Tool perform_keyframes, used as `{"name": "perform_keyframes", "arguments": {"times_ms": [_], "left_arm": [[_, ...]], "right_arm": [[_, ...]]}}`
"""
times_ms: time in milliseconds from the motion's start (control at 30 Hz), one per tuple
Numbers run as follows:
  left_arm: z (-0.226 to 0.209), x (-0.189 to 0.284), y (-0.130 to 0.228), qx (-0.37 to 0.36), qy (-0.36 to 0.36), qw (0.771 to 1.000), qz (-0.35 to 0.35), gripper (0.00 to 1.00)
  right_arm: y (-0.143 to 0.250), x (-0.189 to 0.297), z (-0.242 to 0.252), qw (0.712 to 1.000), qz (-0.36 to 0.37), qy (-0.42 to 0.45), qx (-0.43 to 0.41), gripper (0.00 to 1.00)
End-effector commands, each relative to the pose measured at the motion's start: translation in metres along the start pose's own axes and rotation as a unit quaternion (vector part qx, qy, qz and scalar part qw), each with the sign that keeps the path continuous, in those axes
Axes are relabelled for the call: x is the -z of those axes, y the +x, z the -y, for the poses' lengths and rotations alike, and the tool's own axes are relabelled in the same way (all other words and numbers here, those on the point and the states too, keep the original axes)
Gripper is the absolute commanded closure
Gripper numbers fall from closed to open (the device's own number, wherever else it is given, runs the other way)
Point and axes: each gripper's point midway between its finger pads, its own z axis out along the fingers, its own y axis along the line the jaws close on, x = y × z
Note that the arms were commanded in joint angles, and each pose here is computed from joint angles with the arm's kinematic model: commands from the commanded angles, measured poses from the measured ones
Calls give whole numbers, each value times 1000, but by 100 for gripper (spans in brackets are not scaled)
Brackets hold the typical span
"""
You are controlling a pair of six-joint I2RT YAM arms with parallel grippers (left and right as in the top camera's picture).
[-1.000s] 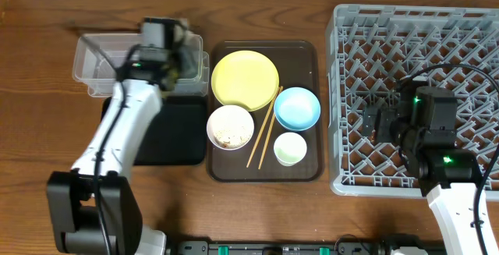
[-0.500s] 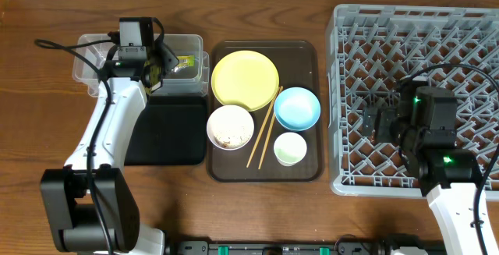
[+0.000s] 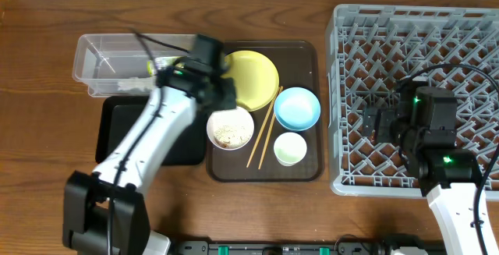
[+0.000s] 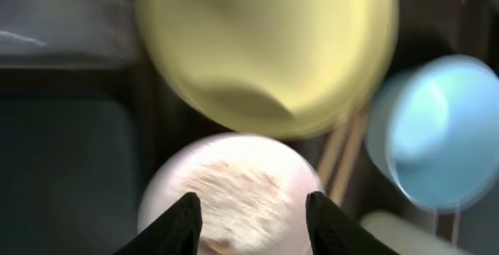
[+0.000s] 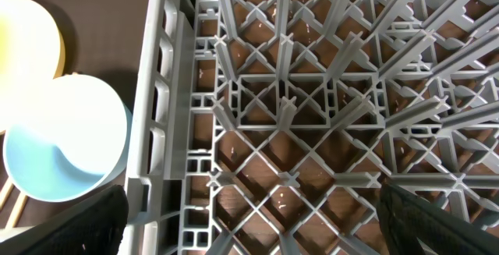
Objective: Sort waste into correct bins and load items into the dishwasher rack
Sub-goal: 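Grasp the rim of the pink rice bowl with the left gripper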
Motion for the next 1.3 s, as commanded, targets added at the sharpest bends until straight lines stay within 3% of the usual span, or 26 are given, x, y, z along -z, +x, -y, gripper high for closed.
{"name": "perform_keyframes", "arguments": {"times_ms": [0, 167, 567, 700, 900, 1200, 1267], "left_arm": [[19, -15, 29, -44, 0, 999, -32, 54], [22, -26, 49, -65, -62, 996, -21, 55], [22, -73, 76, -98, -88, 990, -54, 56], [19, -85, 80, -98, -94, 989, -64, 60], [23, -87, 74, -98, -87, 990, -51, 77], [20, -90, 82, -100, -93, 989, -63, 81], [21, -91, 83, -103, -93, 988, -64, 90]], "right_arm": [[-8, 4, -1, 1000, 9, -1, 4, 1], [-7, 4, -1, 1000, 8, -1, 4, 1], [-7, 4, -1, 1000, 8, -1, 4, 1], [-7, 4, -1, 1000, 8, -1, 4, 1], [-7, 4, -1, 1000, 8, -1, 4, 1], [-7, 4, -1, 1000, 8, -1, 4, 1], [-7, 4, -1, 1000, 8, -1, 4, 1]]}}
